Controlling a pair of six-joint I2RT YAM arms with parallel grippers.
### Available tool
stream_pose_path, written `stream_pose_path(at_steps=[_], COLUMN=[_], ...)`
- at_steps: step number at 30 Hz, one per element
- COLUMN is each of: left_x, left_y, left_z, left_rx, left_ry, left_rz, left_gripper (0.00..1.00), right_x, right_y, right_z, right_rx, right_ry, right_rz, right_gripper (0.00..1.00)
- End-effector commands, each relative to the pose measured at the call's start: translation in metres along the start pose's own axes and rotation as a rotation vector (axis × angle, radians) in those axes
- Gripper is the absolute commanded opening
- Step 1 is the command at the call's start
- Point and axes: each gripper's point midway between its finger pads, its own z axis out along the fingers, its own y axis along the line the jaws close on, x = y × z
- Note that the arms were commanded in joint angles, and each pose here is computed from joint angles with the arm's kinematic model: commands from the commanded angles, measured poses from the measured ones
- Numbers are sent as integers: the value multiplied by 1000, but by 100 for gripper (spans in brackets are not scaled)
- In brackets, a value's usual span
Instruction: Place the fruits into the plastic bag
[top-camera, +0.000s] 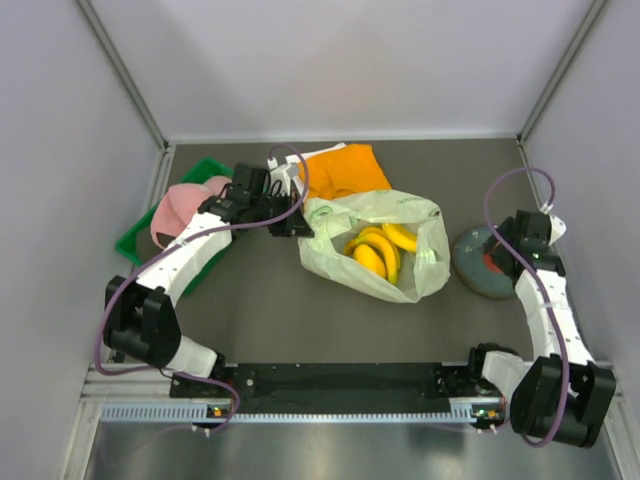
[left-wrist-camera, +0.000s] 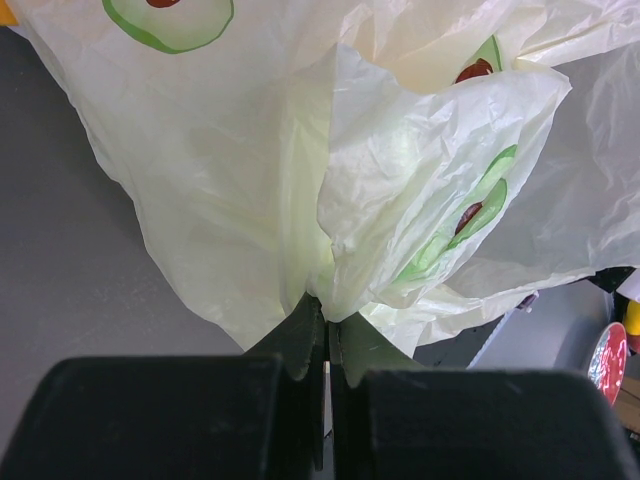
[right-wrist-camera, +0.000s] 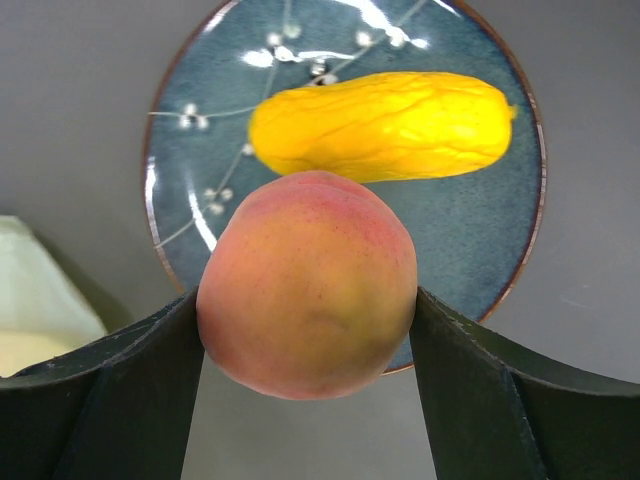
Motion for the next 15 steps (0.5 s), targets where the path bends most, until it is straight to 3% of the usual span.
stream_pose_path(at_steps=[1, 15], left_x=[-16, -15], left_y=[-16, -16], left_z=[-11, -11], left_rx=[25, 25], left_ry=[-53, -50], left_rz=[60, 59], left_gripper=[0, 0], right_x=[-24, -48], right_y=[19, 41], right_z=[-22, -62], right_rx=[-109, -255], right_ry=[-70, -161], right_rz=[36, 67], right_gripper=[34, 11])
